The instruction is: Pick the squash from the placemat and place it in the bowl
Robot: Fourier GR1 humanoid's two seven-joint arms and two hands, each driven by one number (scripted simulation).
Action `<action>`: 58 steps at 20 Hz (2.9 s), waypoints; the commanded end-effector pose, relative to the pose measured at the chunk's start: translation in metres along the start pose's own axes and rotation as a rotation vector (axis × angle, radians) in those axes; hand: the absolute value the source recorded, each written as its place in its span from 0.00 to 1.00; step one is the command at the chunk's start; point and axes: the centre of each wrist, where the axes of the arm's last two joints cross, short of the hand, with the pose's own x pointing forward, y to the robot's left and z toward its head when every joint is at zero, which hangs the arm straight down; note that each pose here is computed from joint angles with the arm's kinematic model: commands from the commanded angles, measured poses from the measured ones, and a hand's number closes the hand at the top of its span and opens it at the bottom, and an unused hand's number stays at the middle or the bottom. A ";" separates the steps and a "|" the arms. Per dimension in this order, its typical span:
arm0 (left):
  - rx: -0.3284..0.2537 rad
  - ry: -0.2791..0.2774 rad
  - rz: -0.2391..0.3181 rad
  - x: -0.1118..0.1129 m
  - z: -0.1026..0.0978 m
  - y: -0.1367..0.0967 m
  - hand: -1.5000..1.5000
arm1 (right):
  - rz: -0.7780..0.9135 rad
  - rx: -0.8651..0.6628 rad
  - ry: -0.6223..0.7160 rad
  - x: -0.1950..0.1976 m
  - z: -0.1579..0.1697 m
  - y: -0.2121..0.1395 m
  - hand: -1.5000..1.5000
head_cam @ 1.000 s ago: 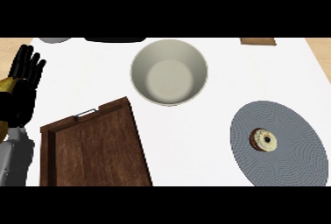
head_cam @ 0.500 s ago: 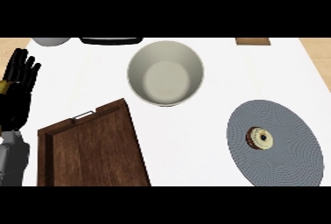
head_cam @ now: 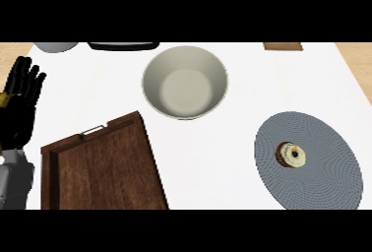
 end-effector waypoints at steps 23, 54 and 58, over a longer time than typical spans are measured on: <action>-0.036 -0.028 0.007 -0.006 -0.005 -0.005 0.50 | -0.018 0.143 0.316 0.029 -0.089 0.247 0.00; -0.054 -0.043 0.022 0.003 -0.011 -0.014 0.50 | -0.613 -0.548 0.244 -0.149 0.069 0.091 0.00; -0.057 -0.052 0.028 0.009 -0.013 -0.021 0.50 | -0.631 -0.531 0.250 -0.177 0.117 0.095 0.00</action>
